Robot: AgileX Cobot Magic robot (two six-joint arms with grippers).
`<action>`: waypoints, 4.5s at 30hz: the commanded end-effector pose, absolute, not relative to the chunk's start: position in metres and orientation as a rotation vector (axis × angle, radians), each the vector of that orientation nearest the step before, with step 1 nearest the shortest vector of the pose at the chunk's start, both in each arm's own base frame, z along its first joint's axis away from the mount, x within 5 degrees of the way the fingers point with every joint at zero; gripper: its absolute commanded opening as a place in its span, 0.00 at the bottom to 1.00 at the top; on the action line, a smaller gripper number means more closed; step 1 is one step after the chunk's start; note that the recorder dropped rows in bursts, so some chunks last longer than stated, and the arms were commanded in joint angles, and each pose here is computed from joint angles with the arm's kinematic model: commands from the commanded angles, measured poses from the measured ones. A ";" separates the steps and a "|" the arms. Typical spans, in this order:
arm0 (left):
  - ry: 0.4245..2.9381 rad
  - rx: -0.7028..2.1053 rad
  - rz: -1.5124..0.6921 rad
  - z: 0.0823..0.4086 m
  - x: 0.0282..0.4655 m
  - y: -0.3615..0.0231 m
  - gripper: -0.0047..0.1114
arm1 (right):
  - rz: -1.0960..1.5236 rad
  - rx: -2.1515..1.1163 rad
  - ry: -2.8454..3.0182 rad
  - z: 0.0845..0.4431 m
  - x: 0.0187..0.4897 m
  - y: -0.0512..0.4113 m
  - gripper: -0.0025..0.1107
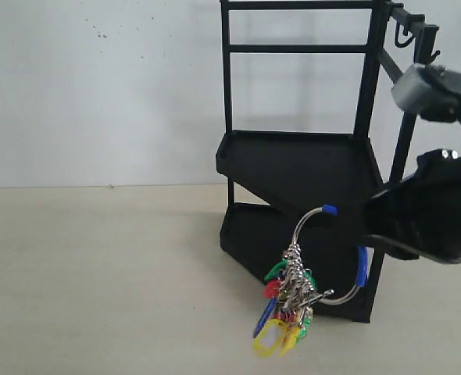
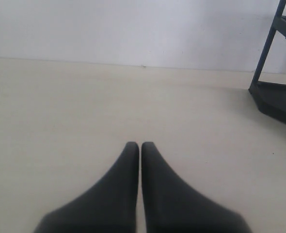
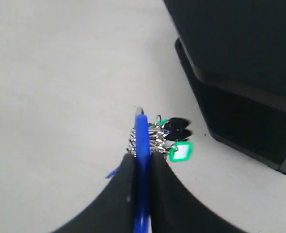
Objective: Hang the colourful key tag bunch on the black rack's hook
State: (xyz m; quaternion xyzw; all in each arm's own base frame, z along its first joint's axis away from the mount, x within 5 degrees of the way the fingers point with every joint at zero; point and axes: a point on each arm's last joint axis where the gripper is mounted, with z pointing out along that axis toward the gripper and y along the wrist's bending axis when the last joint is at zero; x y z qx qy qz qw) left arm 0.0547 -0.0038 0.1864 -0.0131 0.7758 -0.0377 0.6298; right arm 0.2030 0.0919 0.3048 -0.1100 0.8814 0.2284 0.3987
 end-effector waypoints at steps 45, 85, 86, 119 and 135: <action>1.766 -0.024 -0.079 0.188 0.055 -0.004 0.08 | -0.001 0.000 1.991 0.379 0.189 0.027 0.02; 1.766 -0.024 -0.079 0.188 0.055 -0.004 0.08 | -0.040 0.062 1.941 0.418 0.278 0.044 0.02; 1.766 -0.024 -0.079 0.188 0.055 -0.004 0.08 | -0.039 0.059 1.936 0.419 0.278 0.044 0.02; 1.766 -0.024 -0.079 0.188 0.055 -0.004 0.08 | -0.088 0.178 2.009 0.433 0.234 0.026 0.32; 1.766 -0.024 -0.079 0.188 0.055 -0.004 0.08 | 0.341 0.297 2.438 0.344 0.140 0.036 0.02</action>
